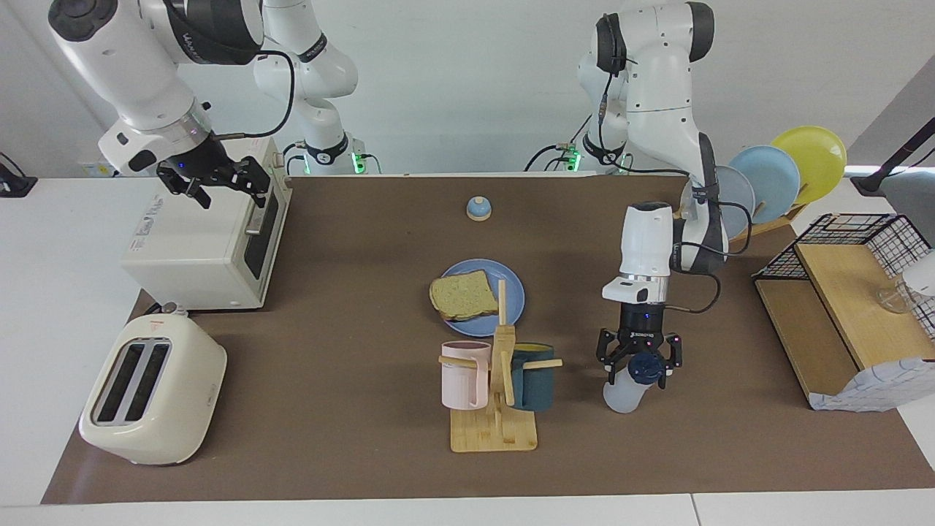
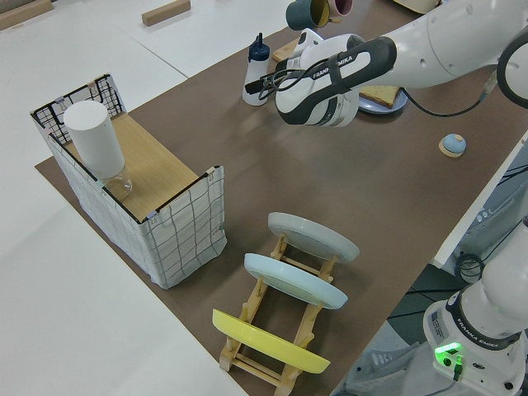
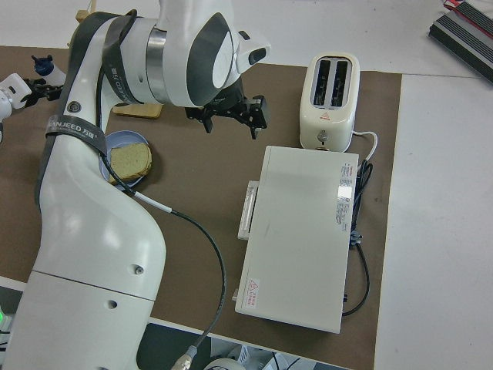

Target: Put bread on plate and add seasoning

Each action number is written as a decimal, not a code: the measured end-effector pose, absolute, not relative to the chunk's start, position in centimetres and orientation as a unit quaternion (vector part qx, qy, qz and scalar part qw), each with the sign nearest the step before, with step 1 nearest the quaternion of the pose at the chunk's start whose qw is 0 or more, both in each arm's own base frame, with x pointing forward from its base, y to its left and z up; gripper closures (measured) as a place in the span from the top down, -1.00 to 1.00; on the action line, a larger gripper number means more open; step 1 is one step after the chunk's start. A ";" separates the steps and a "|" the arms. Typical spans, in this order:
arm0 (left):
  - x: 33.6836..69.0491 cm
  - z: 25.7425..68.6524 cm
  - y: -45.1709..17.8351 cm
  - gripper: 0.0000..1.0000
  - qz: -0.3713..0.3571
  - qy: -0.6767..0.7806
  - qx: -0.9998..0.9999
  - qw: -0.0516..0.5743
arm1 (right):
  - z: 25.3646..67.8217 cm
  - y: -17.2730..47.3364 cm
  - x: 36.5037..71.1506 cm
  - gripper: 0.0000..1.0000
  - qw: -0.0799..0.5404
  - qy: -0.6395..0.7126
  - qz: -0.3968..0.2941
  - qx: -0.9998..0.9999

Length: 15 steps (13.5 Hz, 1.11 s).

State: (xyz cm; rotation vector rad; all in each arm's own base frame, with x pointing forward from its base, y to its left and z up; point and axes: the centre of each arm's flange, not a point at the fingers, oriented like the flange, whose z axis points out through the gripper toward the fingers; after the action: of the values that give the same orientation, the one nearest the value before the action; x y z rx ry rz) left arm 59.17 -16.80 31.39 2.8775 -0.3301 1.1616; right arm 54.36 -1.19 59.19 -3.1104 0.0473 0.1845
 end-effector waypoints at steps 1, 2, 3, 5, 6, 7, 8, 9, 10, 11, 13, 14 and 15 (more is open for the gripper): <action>58.1 32.3 -18.1 1.00 0.349 -0.112 0.930 0.004 | 59.2 -1.2 54.4 1.00 0.013 0.015 0.059 -0.998; 57.1 33.1 -19.7 1.00 0.324 -0.120 0.938 -0.004 | 59.2 -1.2 54.4 1.00 0.013 0.015 0.059 -0.998; 55.9 34.0 -21.6 1.00 0.298 -0.130 0.945 -0.012 | 59.2 -1.2 54.4 1.00 0.013 0.015 0.059 -0.998; 53.9 35.1 -24.7 1.00 0.260 -0.150 0.953 -0.026 | 59.2 -1.2 54.4 1.00 0.013 0.015 0.059 -0.998; 53.3 35.3 -25.4 1.00 0.247 -0.155 0.956 -0.032 | 59.2 -1.2 54.4 1.00 0.013 0.015 0.059 -0.998; 53.1 35.6 -25.9 1.00 0.233 -0.152 0.960 -0.037 | 59.2 -1.2 54.4 1.00 0.013 0.015 0.059 -0.998; 53.1 36.2 -26.3 1.00 0.219 -0.142 0.965 -0.038 | 59.2 -1.2 54.4 1.00 0.013 0.015 0.059 -0.998; 53.3 37.5 -26.8 1.00 0.206 -0.130 0.969 -0.038 | 59.2 -1.2 54.4 1.00 0.013 0.015 0.059 -0.998; 53.6 39.2 -27.3 1.00 0.192 -0.121 0.973 -0.038 | 59.2 -1.2 54.4 1.00 0.013 0.015 0.059 -0.998; 53.8 41.3 -27.6 1.00 0.176 -0.115 0.977 -0.036 | 59.2 -1.2 54.4 1.00 0.013 0.015 0.059 -0.998; 54.3 45.9 -27.5 1.00 0.138 -0.118 0.983 -0.023 | 59.2 -1.2 54.4 1.00 0.013 0.015 0.059 -0.998; 54.5 48.4 -27.1 1.00 0.118 -0.126 0.985 -0.017 | 59.2 -1.2 54.4 1.00 0.013 0.015 0.059 -0.998; 54.7 50.8 -26.3 1.00 0.102 -0.133 0.986 -0.011 | 59.2 -1.2 54.4 1.00 0.013 0.015 0.059 -0.998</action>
State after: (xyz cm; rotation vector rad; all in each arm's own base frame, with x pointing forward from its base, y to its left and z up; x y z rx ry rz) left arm 54.67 -26.30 50.84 3.1198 -0.4214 0.3216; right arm 54.36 -1.19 59.19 -3.1104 0.0473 0.1845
